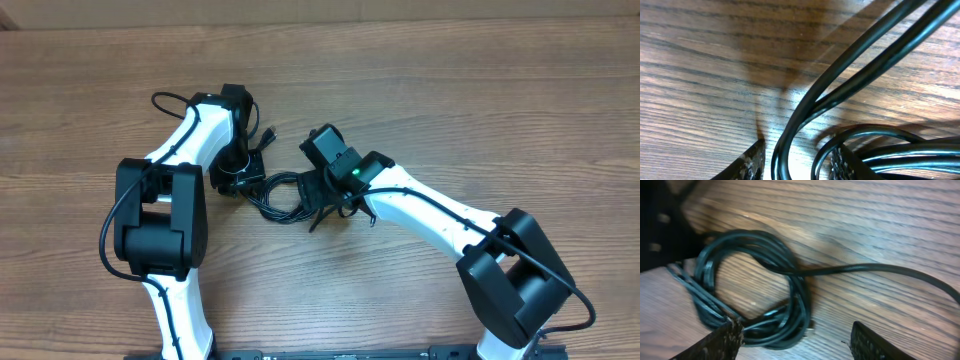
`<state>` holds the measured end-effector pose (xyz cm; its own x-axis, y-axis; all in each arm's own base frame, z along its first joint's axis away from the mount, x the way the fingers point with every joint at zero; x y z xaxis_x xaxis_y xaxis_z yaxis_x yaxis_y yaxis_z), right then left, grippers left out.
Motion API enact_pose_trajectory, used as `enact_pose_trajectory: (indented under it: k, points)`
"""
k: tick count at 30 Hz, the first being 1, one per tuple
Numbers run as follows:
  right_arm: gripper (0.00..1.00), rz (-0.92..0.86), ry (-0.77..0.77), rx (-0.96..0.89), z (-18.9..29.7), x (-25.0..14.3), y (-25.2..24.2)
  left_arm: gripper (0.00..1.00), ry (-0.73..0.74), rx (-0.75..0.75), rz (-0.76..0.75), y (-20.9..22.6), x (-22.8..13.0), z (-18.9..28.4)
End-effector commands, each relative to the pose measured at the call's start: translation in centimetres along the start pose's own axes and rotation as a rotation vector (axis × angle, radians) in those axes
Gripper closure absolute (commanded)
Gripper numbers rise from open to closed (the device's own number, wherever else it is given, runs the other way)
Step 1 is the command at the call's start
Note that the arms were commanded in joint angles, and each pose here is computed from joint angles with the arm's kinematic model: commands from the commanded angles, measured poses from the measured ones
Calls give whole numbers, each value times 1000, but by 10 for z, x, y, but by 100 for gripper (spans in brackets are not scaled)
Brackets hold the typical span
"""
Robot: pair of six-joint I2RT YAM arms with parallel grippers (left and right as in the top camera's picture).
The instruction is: Untangle cables
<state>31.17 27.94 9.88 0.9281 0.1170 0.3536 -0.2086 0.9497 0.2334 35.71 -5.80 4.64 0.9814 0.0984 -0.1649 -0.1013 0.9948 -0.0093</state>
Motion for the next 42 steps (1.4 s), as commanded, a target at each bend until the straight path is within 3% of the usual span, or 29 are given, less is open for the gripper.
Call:
enact_pose_trajectory:
  k: [1, 8, 15, 26, 30, 35, 42]
  points:
    - [32, 8, -12, -58, -10, -4, -7, 56, 43, -12, -33, -4, -4, -22]
    - [33, 38, -6, -66, -45, -6, -10, 56, 41, -12, -34, -4, -3, -22]
    - [61, 43, -80, -164, -60, 3, -22, 56, 43, -12, -38, -4, -4, -22]
    - [61, 1, -181, -299, -54, 17, -39, 55, 15, 143, -1, 15, -1, -21]
    - [61, 2, -183, -308, -53, 17, -40, 53, 0, 268, 61, 30, -2, -18]
    - [61, 3, -181, -310, -53, 17, -41, 44, -16, 469, 194, 65, -7, -8]
    - [61, 3, -179, -310, -53, 17, -41, 39, 32, 396, 321, 102, -7, -10]
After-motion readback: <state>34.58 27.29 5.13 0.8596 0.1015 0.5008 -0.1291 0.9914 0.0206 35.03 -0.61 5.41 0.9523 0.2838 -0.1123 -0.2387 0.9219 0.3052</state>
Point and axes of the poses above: each gripper's point midway between its finger pads, its own z axis back along the fingers, its own y axis along the line the jaws close on, x = y × z, the point moved 5 cm from there along z, back along the fingers, and after that the axes turned 7 degrees about -z, right-handed, at the moved point
